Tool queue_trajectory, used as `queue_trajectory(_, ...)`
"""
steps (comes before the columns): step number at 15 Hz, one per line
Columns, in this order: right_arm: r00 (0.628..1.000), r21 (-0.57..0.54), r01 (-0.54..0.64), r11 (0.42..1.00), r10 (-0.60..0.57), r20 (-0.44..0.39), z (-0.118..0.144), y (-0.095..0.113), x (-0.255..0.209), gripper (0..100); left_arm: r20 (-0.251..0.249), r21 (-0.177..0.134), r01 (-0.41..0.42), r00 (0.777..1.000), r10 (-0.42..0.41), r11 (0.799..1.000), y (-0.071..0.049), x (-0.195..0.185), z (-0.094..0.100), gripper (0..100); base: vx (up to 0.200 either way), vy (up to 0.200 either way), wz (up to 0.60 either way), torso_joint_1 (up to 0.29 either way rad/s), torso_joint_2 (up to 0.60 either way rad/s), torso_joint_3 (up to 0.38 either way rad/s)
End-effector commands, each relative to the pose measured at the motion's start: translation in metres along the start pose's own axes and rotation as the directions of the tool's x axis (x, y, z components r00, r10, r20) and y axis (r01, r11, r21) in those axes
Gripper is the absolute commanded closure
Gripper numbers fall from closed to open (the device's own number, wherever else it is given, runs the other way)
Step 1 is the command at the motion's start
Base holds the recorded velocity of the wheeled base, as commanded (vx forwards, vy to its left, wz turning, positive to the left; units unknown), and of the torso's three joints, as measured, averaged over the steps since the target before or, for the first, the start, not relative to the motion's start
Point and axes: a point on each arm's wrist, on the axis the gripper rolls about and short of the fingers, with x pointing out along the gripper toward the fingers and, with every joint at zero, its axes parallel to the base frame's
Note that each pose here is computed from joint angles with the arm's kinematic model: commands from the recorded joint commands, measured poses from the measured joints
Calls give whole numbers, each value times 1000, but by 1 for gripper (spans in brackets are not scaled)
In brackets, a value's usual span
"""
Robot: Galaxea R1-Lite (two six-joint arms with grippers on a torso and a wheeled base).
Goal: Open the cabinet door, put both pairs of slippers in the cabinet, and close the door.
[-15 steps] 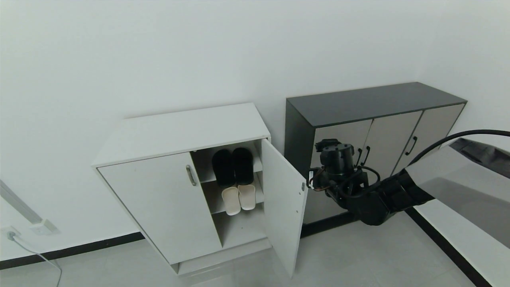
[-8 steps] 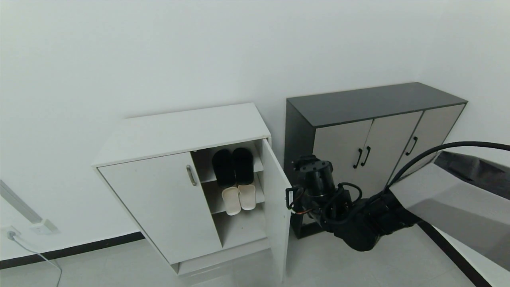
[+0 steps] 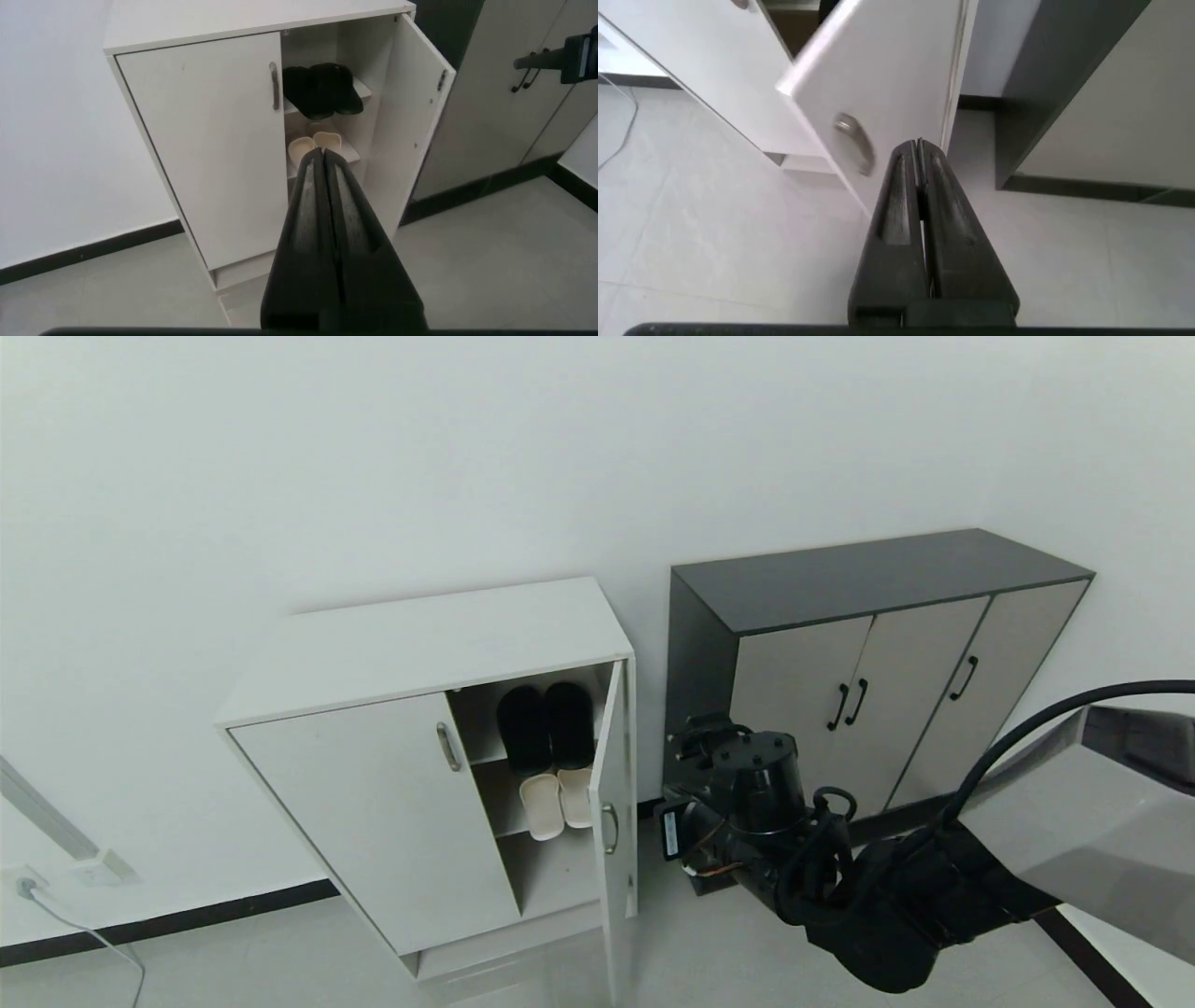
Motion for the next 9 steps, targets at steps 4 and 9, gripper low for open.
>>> queue_trajectory(4,1000,1,-4,1000,4,9,5,0,-6,100,-1,0,-1,1000,1,1000,0,0,0,100,0,0,450,2,1,3)
queue_trajectory(9,1000,0,-3,1000,3,6,3,-1,-5,100,-1,0,-1,1000,1,1000,0,0,0,100,0,0,600,6,4,3)
